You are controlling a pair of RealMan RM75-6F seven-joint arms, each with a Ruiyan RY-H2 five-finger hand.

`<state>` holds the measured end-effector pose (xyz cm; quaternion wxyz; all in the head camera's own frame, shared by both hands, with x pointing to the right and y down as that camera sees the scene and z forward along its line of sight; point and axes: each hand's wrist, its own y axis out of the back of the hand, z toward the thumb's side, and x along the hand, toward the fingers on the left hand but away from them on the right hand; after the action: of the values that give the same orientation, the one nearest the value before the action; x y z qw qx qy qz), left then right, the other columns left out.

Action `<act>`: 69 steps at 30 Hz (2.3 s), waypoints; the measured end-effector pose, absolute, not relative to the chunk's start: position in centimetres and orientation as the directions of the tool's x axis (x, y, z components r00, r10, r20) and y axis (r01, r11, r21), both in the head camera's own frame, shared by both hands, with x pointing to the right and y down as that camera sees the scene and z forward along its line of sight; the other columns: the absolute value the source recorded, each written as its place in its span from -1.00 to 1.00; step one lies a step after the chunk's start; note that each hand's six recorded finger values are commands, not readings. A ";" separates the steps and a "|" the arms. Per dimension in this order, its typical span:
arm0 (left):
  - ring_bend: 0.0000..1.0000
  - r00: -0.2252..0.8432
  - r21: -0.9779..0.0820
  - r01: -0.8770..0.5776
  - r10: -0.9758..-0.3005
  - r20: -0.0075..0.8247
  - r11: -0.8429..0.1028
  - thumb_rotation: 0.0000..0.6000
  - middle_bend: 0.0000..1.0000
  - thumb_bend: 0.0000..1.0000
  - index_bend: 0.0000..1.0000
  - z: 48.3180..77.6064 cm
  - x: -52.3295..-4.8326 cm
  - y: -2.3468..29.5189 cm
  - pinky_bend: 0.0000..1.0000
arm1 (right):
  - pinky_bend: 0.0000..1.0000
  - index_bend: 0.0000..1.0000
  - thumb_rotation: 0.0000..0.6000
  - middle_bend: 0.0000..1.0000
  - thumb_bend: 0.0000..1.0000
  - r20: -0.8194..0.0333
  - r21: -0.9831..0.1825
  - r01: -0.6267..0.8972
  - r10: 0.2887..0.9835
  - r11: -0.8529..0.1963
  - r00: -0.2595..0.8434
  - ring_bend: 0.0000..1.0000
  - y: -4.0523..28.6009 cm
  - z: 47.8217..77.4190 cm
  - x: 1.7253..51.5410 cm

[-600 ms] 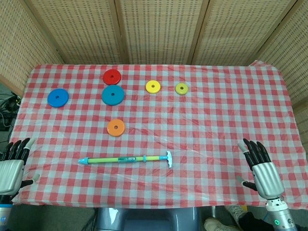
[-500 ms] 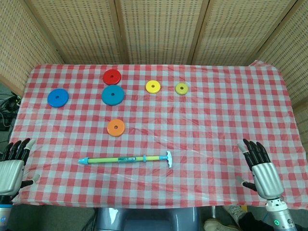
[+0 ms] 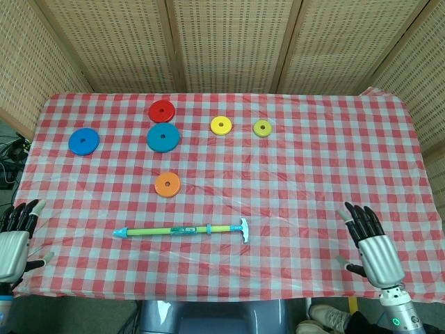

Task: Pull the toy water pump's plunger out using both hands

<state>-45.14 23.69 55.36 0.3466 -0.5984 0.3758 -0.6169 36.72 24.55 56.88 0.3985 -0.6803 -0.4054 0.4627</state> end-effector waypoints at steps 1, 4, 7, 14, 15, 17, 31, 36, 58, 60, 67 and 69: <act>-1.00 -0.042 -0.879 -0.022 -0.878 0.477 -0.477 1.00 -1.00 -0.78 -1.00 55.3 -45.1 23.7 -1.00 | -1.00 -1.00 1.00 -1.00 -0.79 -0.307 -0.917 0.181 0.920 -0.355 0.244 -1.00 24.6 56.9 36.7; -1.00 -0.037 -0.882 -0.024 -0.881 0.472 -0.471 1.00 -1.00 -0.78 -1.00 55.1 -44.9 23.7 -1.00 | -1.00 -1.00 1.00 -1.00 -0.79 -0.313 -0.915 0.180 0.917 -0.360 0.246 -1.00 24.7 57.1 36.7; -1.00 -0.037 -0.880 -0.035 -0.880 0.474 -0.473 1.00 -1.00 -0.78 -1.00 55.0 -45.0 23.7 -1.00 | -1.00 -1.00 1.00 -1.00 -0.79 -0.316 -0.913 0.181 0.914 -0.366 0.255 -1.00 24.5 57.4 36.3; -1.00 -0.043 -0.879 -0.040 -0.878 0.476 -0.475 1.00 -1.00 -0.78 -1.00 55.1 -45.2 23.6 -1.00 | -1.00 -1.00 1.00 -1.00 -0.79 -0.331 -0.902 0.169 0.888 -0.397 0.320 -1.00 22.9 58.5 33.1; -1.00 -0.044 -0.880 -0.041 -0.879 0.475 -0.473 1.00 -1.00 -0.78 -1.00 55.1 -45.2 23.5 -1.00 | -1.00 -1.00 1.00 -1.00 -0.79 -0.333 -0.900 0.168 0.883 -0.403 0.332 -1.00 22.5 58.7 32.3; -1.00 -0.047 -0.880 -0.043 -0.879 0.474 -0.472 1.00 -1.00 -0.78 -1.00 55.1 -45.3 23.5 -1.00 | -1.00 -0.98 1.00 -1.00 -0.79 -0.335 -0.894 0.169 0.871 -0.414 0.359 -1.00 21.6 59.1 30.4; -1.00 -0.057 -0.879 -0.065 -0.878 0.476 -0.473 1.00 -1.00 -0.78 -1.00 55.2 -45.7 23.3 -1.00 | -0.09 -0.56 1.00 0.17 -0.62 -0.352 -0.855 0.251 0.864 -0.454 0.360 0.15 17.9 62.6 19.1; -1.00 -0.054 -0.877 -0.070 -0.876 0.480 -0.476 1.00 -1.00 -0.78 -1.00 55.3 -45.6 23.3 -1.00 | 0.29 -0.34 1.00 0.76 -0.57 -0.365 -0.855 0.236 0.859 -0.462 0.359 0.72 17.7 63.5 16.3; -1.00 -0.054 -0.849 -0.081 -0.849 0.526 -0.521 1.00 -1.00 -0.77 -1.00 56.5 -45.8 23.3 -1.00 | 0.55 -0.14 1.00 1.00 -0.05 -0.543 -0.777 0.146 0.768 -0.613 0.339 0.97 19.1 69.3 9.8; -1.00 -0.058 -0.847 -0.082 -0.846 0.530 -0.525 1.00 -1.00 -0.77 -1.00 56.7 -45.9 23.2 -1.00 | 0.55 -0.14 1.00 1.00 -0.03 -0.545 -0.775 0.142 0.765 -0.616 0.343 0.97 19.0 69.5 9.4; -1.00 -0.072 -0.841 -0.092 -0.838 0.540 -0.534 1.00 -1.00 -0.77 -1.00 57.2 -46.3 22.8 -1.00 | 0.55 -0.13 1.00 1.00 0.01 -0.560 -0.770 0.127 0.757 -0.626 0.338 0.97 19.0 70.4 9.3; -1.00 -0.073 -0.838 -0.093 -0.835 0.545 -0.538 1.00 -1.00 -0.77 -1.00 57.4 -46.4 22.8 -1.00 | 0.55 -0.13 1.00 1.00 0.01 -0.566 -0.768 0.123 0.755 -0.629 0.330 0.97 19.0 70.7 9.5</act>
<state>-46.38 22.78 57.35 0.2960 -0.6131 0.3787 -0.6270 9.53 19.00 70.69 0.3163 -0.7516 -0.2923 0.4996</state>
